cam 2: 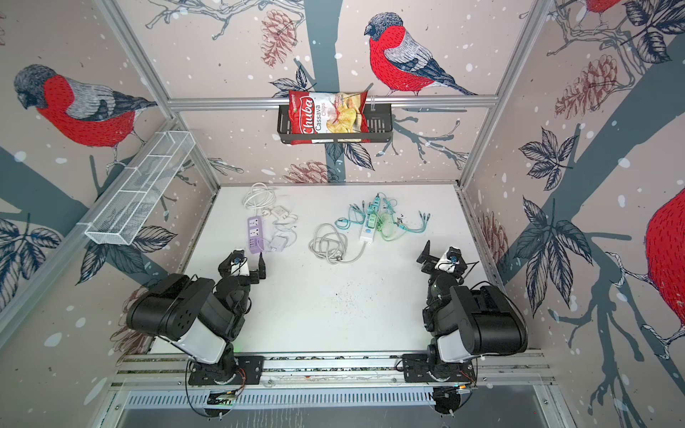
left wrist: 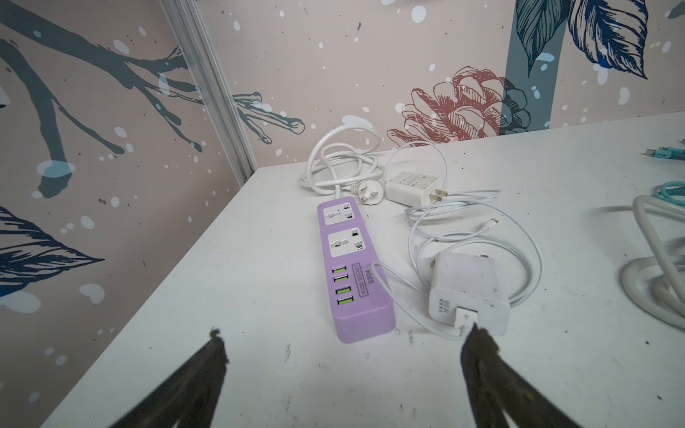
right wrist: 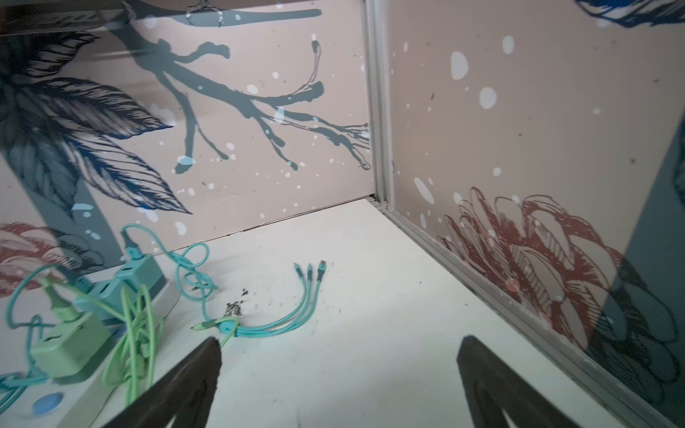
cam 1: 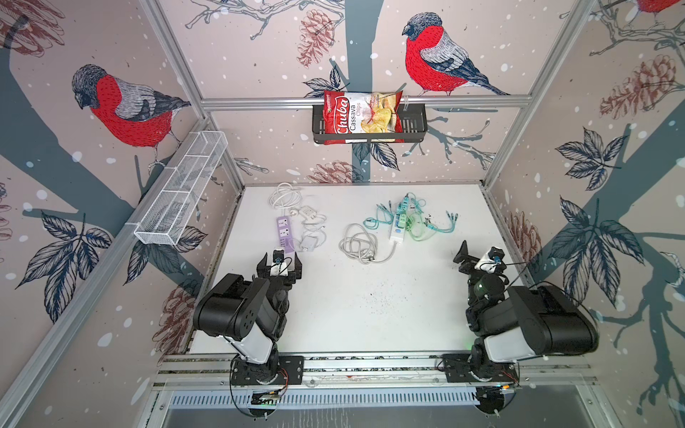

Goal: Insert the plug

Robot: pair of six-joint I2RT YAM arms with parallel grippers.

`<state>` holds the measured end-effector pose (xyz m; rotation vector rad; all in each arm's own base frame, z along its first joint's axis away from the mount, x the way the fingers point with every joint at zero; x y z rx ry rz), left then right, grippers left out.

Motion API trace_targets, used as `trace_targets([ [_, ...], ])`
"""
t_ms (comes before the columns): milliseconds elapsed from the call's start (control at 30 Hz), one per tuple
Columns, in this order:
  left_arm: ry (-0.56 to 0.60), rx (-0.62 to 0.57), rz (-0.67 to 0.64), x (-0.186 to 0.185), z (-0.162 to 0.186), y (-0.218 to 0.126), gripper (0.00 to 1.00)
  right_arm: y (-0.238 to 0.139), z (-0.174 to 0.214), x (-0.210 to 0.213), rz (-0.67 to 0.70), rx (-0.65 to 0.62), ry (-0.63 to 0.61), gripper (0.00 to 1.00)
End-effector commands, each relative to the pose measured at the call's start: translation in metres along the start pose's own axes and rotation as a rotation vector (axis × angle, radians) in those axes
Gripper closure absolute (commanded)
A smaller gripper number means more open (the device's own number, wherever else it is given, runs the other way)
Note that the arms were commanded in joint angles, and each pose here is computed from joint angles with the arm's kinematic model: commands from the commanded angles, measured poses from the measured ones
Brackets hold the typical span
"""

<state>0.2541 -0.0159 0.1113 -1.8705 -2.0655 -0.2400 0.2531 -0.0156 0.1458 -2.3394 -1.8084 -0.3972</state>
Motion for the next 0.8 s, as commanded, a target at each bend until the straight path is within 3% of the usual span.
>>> trace_targets([
  [0, -0.091, -0.165, -0.135, 0.02, -0.031, -0.005, 0.03, 0.002, -0.002, -0.004, 0.055, -0.015, 0.024, 0.01],
  [100, -0.134, -0.153, -0.179, 0.026, -0.029, -0.008, 0.03, 0.004, -0.001, -0.003, 0.061, -0.011, 0.02, 0.0],
  [233, -0.05, -0.197, -0.037, 0.012, -0.033, -0.01, 0.03, 0.004, -0.001, -0.002, 0.063, -0.01, 0.01, 0.0],
  [767, -0.062, -0.181, -0.078, 0.015, -0.032, -0.007, 0.03, 0.009, 0.005, 0.013, 0.072, 0.005, -0.067, 0.01],
])
Point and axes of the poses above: each gripper's point midway between its finger pads, its own y axis out along the fingers, its own x axis along the line the jaws close on, z = x × y, the point moved 7 cm from there along -y, back along the fingers, and after that the axes turned 12 degrees about y, right-handed, at the moved point
